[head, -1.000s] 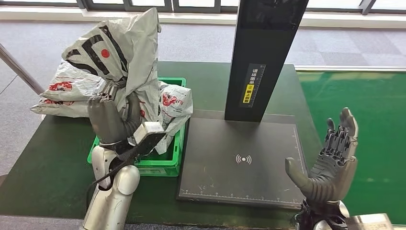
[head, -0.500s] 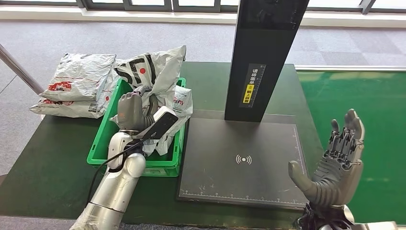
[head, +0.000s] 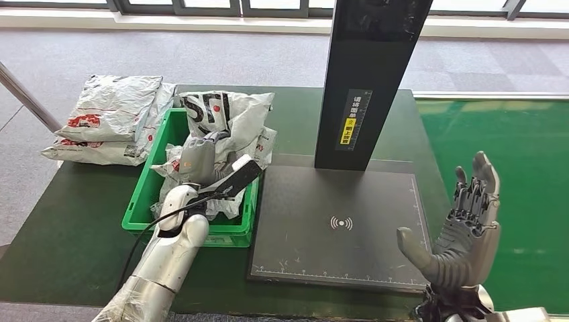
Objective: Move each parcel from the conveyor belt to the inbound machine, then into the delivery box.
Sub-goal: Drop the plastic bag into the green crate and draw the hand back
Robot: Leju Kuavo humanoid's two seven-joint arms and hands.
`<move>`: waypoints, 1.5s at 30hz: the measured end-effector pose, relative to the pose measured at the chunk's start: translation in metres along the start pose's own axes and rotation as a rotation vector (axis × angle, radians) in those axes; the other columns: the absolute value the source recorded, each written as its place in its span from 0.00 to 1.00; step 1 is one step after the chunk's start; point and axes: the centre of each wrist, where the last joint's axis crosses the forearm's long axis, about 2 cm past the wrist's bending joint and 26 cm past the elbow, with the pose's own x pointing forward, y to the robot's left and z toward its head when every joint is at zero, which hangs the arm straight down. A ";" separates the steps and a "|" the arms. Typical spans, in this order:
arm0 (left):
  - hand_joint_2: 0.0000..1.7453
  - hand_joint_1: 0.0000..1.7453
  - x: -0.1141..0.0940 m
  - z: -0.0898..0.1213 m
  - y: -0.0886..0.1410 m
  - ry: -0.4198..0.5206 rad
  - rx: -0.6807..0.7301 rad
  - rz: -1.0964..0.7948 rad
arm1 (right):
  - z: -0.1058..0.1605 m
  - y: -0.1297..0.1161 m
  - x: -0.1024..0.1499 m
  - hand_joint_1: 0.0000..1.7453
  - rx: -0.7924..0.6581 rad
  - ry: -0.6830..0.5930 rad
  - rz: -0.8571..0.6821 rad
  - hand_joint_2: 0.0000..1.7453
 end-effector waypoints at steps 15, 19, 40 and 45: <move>0.00 0.00 -0.017 0.017 -0.030 0.107 -0.268 -0.141 | -0.005 0.001 -0.006 0.00 0.045 0.008 -0.011 1.00; 0.00 0.00 -0.020 0.023 -0.030 0.120 -0.272 -0.147 | -0.005 0.001 -0.007 0.00 0.048 0.012 -0.011 1.00; 0.00 0.00 -0.009 0.079 0.025 0.008 0.433 0.140 | 0.008 0.002 -0.007 0.00 0.021 0.027 -0.018 1.00; 0.00 0.00 -0.008 0.084 0.036 -0.090 0.520 0.198 | 0.008 0.001 -0.007 0.00 0.006 0.023 -0.013 1.00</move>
